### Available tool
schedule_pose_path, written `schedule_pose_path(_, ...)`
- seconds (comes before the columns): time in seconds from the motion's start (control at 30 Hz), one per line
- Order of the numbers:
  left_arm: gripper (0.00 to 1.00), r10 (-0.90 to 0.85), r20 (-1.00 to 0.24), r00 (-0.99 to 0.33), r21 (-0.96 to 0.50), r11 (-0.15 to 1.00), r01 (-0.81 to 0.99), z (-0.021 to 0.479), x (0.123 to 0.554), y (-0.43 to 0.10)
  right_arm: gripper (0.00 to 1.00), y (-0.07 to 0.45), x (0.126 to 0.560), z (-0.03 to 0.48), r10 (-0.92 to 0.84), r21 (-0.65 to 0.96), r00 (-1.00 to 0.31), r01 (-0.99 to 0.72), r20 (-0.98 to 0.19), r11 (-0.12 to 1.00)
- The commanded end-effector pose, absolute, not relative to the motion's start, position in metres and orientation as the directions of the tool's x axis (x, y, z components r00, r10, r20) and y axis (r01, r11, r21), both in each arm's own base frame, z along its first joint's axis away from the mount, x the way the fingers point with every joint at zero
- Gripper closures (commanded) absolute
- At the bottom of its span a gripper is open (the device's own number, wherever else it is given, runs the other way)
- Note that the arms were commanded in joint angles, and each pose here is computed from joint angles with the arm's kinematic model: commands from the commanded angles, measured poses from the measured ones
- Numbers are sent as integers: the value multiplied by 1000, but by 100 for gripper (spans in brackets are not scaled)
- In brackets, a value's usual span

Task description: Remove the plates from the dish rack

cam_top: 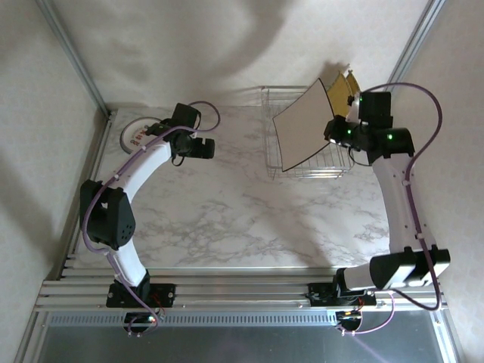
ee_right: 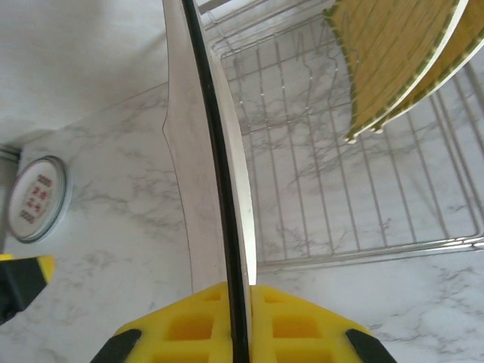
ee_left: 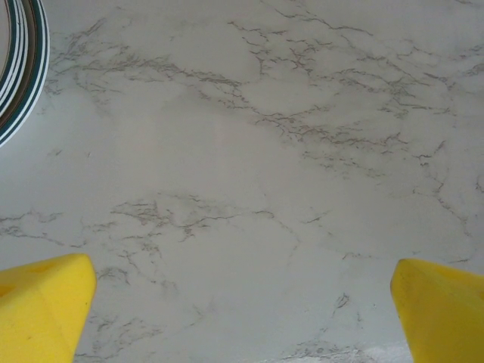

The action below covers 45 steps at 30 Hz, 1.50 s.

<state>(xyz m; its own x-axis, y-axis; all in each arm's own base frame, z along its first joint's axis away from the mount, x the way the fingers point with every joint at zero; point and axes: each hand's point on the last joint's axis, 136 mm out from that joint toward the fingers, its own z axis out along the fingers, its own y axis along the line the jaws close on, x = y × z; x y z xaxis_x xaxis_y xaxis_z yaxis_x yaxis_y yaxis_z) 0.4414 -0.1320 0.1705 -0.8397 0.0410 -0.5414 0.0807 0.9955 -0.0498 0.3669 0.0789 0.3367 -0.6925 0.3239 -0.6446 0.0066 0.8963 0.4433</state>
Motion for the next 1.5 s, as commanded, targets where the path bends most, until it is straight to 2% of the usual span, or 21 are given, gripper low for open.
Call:
schedule_pose_path(0.0, 0, 34, -561, -827, -58, 995, 81, 179, 441, -138, 100, 98, 366, 413, 420, 568, -510, -175, -751, 804)
schedule_pose_path(0.3, 1, 37, -565, -824, -56, 995, 83, 180, 437, -138, 100, 119, 362, 396, 514, 711, -547, -238, -661, 661)
schedule_pose_path(0.5, 1, 25, -589, -808, -108, 988, 109, 191, 434, -145, 100, 131, 358, 380, 548, 776, -576, -279, -606, 565)
schedule_pose_path(0.77, 0, 6, -611, -792, -159, 979, 130, 207, 436, -147, 100, 151, 354, 342, 577, 859, -638, -346, -511, 378)
schedule_pose_path(0.83, 0, -11, -618, -786, -210, 966, 152, 213, 435, -151, 100, 154, 354, 331, 578, 871, -652, -354, -491, 340)
schedule_pose_path(0.93, 0, -74, -640, -764, -361, 907, 215, 230, 434, -162, 100, 158, 354, 322, 574, 879, -666, -374, -477, 296)
schedule_pose_path(1.1, 0, -168, -640, -750, -600, 718, 351, 259, 427, -184, 100, 165, 356, 314, 560, 879, -680, -412, -473, 241)
schedule_pose_path(1.3, 1, -205, -606, -768, -723, 544, 425, 265, 424, -210, 100, 180, 370, 311, 541, 884, -709, -436, -453, 170)
schedule_pose_path(1.47, 1, -232, -585, -777, -757, 501, 420, 258, 431, -215, 100, 201, 382, 313, 498, 883, -740, -451, -452, 132)
